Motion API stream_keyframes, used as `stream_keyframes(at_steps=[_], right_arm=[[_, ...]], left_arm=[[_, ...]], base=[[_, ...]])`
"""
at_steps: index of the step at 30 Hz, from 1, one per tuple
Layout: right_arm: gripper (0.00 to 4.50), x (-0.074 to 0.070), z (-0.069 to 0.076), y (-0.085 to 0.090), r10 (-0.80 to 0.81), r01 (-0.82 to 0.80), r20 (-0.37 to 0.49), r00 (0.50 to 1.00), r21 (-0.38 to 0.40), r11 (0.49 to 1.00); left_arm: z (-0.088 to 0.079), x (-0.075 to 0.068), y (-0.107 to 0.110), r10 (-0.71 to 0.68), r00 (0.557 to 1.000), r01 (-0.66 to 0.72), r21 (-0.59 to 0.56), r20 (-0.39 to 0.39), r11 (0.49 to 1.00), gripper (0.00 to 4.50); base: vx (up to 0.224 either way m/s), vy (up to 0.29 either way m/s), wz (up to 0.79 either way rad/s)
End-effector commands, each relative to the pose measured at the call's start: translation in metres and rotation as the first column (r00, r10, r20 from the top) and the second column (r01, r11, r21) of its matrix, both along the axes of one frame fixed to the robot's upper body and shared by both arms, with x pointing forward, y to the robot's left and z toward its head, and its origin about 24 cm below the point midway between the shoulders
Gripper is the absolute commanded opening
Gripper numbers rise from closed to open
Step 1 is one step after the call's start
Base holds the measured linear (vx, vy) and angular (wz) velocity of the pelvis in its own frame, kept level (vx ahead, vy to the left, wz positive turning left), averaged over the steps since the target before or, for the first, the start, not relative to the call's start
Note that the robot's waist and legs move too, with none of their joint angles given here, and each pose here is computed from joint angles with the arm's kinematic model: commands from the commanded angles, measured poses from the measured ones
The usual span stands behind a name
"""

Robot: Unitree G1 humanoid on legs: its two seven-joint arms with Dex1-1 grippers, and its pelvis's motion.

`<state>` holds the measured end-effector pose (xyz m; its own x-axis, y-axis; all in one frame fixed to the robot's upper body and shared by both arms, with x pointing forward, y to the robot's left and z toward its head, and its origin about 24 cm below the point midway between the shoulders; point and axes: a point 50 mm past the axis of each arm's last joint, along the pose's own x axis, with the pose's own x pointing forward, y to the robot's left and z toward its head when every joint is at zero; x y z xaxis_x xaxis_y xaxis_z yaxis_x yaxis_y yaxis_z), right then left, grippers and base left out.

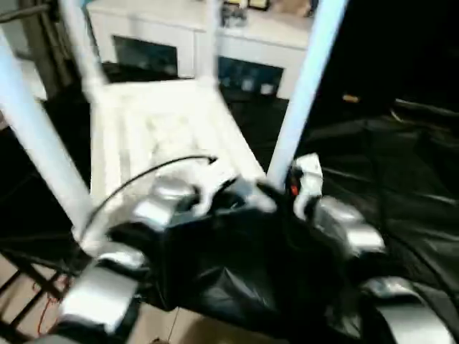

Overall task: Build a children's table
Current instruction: Rotate leg to tighten

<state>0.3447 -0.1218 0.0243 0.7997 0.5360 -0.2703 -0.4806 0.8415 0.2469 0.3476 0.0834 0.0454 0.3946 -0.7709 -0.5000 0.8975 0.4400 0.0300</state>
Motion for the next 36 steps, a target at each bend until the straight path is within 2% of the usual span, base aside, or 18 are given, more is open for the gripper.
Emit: stream_keyframes(at_steps=[1, 2, 3, 7, 8, 9, 10, 12, 13, 17, 19, 20, 21, 22, 24, 26, 30, 36], right_arm=[[2.73, -0.007, -0.012, 0.03, 0.061, -0.061, -0.067, 0.996, -0.002, 0.998], [2.73, -0.007, -0.01, 0.034, 0.082, -0.083, -0.045, 0.996, -0.006, 0.997], [3.28, -0.007, -0.009, 0.036, 0.096, -0.096, -0.031, 0.995, -0.01, 0.995], [3.62, -0.006, -0.007, 0.035, 0.121, -0.121, -0.022, 0.992, 0.0, 0.993], [3.62, -0.008, -0.004, 0.03, 0.219, -0.218, 0.012, 0.976, -0.057, 0.974], [3.78, -0.008, -0.004, 0.03, 0.219, -0.218, 0.012, 0.976, -0.057, 0.974], [3.88, -0.01, -0.004, 0.028, 0.272, -0.269, 0.022, 0.962, -0.093, 0.959], [3.88, -0.012, -0.003, 0.025, 0.331, -0.325, 0.031, 0.943, -0.118, 0.938], [3.88, -0.017, 0.0, 0.019, 0.426, -0.416, 0.048, 0.904, -0.141, 0.899], [3.88, -0.021, 0.004, 0.012, 0.497, -0.486, 0.063, 0.866, -0.133, 0.864], [3.88, -0.025, 0.009, 0.005, 0.566, -0.556, 0.075, 0.821, -0.12, 0.823], [3.88, -0.025, 0.009, 0.005, 0.566, -0.556, 0.075, 0.821, -0.12, 0.823], [3.88, -0.028, 0.01, 0.001, 0.602, -0.593, 0.072, 0.795, -0.117, 0.797], [3.88, -0.028, 0.01, 0.001, 0.602, -0.593, 0.072, 0.795, -0.117, 0.797], [3.88, -0.034, 0.01, -0.008, 0.678, -0.671, 0.037, 0.734, -0.115, 0.732], [3.64, -0.037, 0.011, -0.012, 0.713, -0.709, 0.011, 0.701, -0.094, 0.699], [3.32, -0.04, 0.01, -0.013, 0.737, -0.736, -0.012, 0.675, -0.081, 0.673], [2.88, -0.042, 0.01, -0.011, 0.742, -0.741, -0.006, 0.671, -0.053, 0.67]], left_arm=[[0.0, -0.002, -0.024, 0.016, 1.0, -0.015, -0.044, 0.003, 0.999, 0.0], [-0.001, -0.003, -0.027, 0.003, 1.0, -0.003, -0.045, 0.005, 0.999, 0.0], [-0.001, -0.004, -0.029, -0.005, 1.0, 0.005, -0.045, 0.006, 0.999, 0.0], [0.0, -0.007, -0.029, -0.049, 0.999, 0.049, -0.059, -0.001, 0.997, 0.0], [-0.001, -0.01, -0.024, -0.104, 0.995, 0.103, -0.058, -0.01, 0.993, 0.0], [-0.001, -0.01, -0.024, -0.104, 0.995, 0.103, -0.058, -0.01, 0.993, 0.0], [-0.002, -0.011, -0.021, -0.126, 0.992, 0.125, -0.055, -0.015, 0.991, 0.0], [-0.002, -0.012, -0.018, -0.151, 0.988, 0.15, -0.05, -0.015, 0.987, 0.0], [-0.001, -0.014, -0.012, -0.188, 0.982, 0.187, -0.044, -0.016, 0.981, 0.0], [-0.001, -0.016, -0.005, -0.23, 0.973, 0.229, -0.043, -0.03, 0.973, 0.0], [-0.001, -0.019, 0.002, -0.28, 0.959, 0.279, -0.035, -0.042, 0.96, 0.0], [-0.001, -0.019, 0.002, -0.28, 0.959, 0.279, -0.035, -0.042, 0.96, 0.0], [-0.001, -0.02, 0.006, -0.304, 0.952, 0.303, -0.028, -0.046, 0.953, 0.0], [-0.001, -0.02, 0.006, -0.304, 0.952, 0.303, -0.028, -0.046, 0.953, 0.0], [-0.002, -0.022, 0.017, -0.348, 0.935, 0.349, -0.001, -0.073, 0.937, 0.0], [-0.001, -0.023, 0.024, -0.363, 0.927, 0.366, 0.008, -0.088, 0.931, 0.0], [0.0, -0.023, 0.029, -0.37, 0.924, 0.373, 0.015, -0.095, 0.928, 0.0], [0.001, -0.023, 0.031, -0.373, 0.923, 0.376, 0.016, -0.094, 0.927, 0.0]], base=[[0.0, 0.0, 0.0], [0.0, 0.0, 0.0], [0.0, 0.0, 0.0], [0.0, 0.0, 0.0], [0.0, 0.0, 0.0], [0.0, 0.0, 0.0], [0.0, 0.0, 0.0], [0.0, 0.0, 0.0], [0.0, 0.0, 0.0], [0.0, 0.0, 0.0], [0.0, 0.0, 0.0], [0.0, 0.0, 0.0], [0.0, 0.0, 0.0], [0.0, 0.0, 0.0], [0.0, 0.0, 0.0], [0.0, 0.0, 0.0], [0.0, 0.0, 0.0], [0.0, 0.0, 0.0]])
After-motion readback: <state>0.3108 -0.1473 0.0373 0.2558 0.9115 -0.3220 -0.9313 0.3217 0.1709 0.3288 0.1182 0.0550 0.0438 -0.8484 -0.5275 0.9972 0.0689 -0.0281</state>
